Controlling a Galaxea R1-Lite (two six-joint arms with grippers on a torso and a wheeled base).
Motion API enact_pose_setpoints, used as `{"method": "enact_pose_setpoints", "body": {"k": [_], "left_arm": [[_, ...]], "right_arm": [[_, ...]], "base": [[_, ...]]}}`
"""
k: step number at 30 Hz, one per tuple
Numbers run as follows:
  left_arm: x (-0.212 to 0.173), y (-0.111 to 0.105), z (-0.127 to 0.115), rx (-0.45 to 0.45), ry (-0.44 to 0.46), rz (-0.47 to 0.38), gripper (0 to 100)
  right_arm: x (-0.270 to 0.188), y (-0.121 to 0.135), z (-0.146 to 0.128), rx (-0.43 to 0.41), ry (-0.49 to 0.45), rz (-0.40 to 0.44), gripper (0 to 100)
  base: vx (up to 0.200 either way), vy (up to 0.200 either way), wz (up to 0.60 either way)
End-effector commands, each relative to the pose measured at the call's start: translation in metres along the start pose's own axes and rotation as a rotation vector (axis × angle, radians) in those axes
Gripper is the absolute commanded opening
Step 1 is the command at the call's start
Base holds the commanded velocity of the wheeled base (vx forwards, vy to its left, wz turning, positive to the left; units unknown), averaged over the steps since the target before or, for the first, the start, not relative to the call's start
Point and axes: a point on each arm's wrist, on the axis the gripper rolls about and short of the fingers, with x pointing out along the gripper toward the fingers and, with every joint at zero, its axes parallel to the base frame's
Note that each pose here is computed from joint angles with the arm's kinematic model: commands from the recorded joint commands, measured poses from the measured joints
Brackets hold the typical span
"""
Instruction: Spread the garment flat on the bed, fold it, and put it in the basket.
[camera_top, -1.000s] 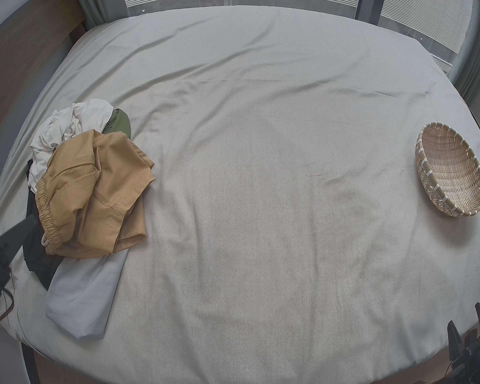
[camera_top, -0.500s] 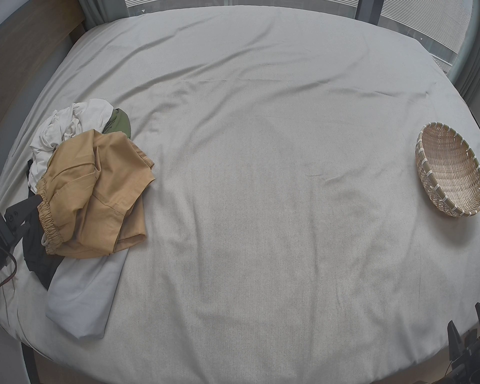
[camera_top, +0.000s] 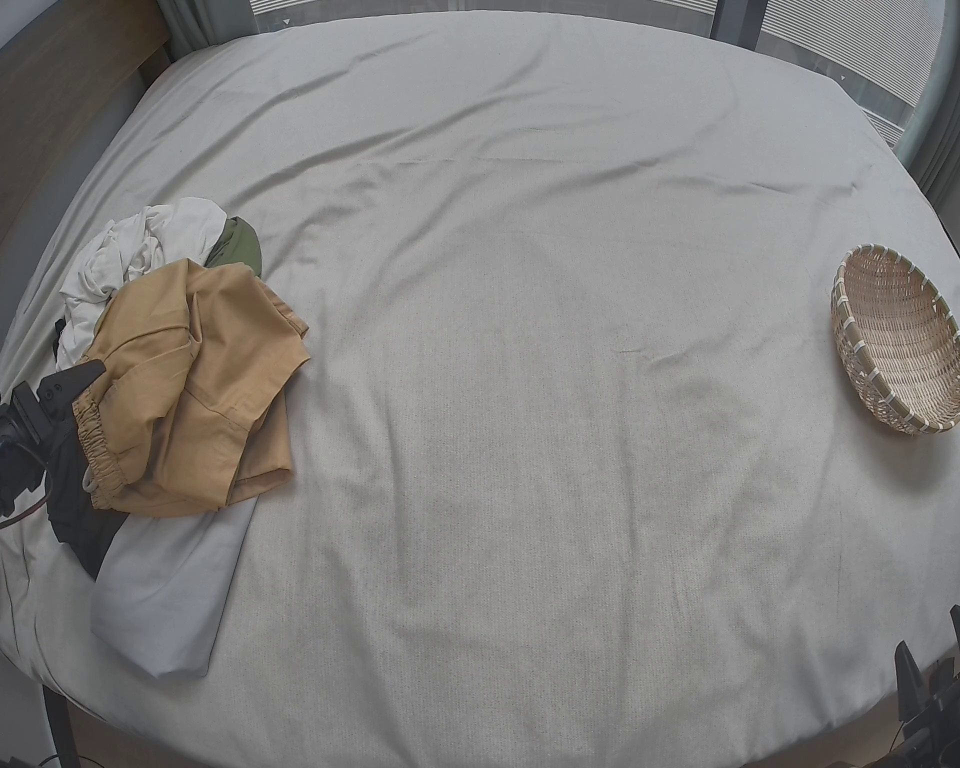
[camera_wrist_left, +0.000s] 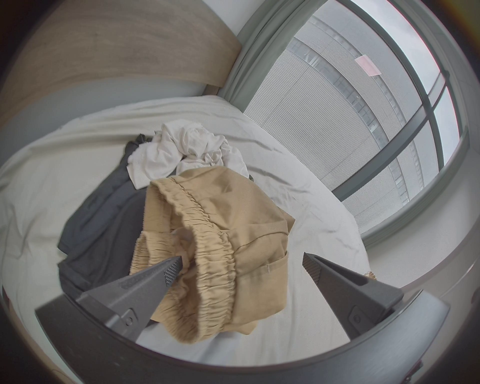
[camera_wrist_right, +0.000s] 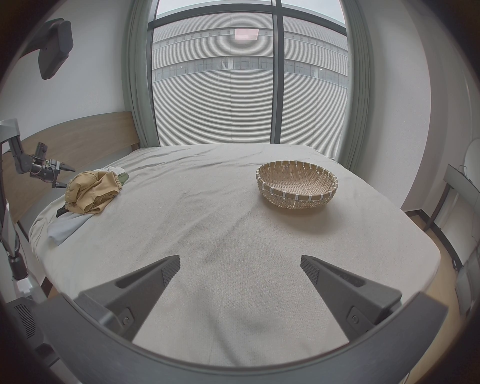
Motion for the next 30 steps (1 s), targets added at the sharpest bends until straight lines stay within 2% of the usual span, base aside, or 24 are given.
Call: {"method": "enact_pose_setpoints", "body": {"k": [1, 7, 14, 23, 30], "left_arm": [[0.013, -0.001, 0.0, -0.023, 0.033, -0.022, 100], [0.017, -0.014, 0.008, -0.025, 0.027, -0.084, 100], [0.011, -0.026, 0.016, -0.048, -0.014, -0.2, 100], [0.025, -0.013, 0.007, -0.044, 0.008, -0.189, 100], [0.035, -0.016, 0.005, -0.022, 0.013, -0.247, 100]], "right_arm": [[0.0, 0.0, -0.005, 0.0, 0.001, 0.001, 100], [0.0, 0.0, -0.005, 0.0, 0.001, 0.001, 100], [0.0, 0.0, -0.005, 0.0, 0.001, 0.001, 100], [0.0, 0.0, -0.005, 0.0, 0.001, 0.001, 100], [0.0, 0.0, -0.005, 0.0, 0.001, 0.001, 100]], "base": [[0.0, 0.0, 0.0], [0.0, 0.0, 0.0], [0.0, 0.0, 0.0], [0.0, 0.0, 0.0], [0.0, 0.0, 0.0]]}}
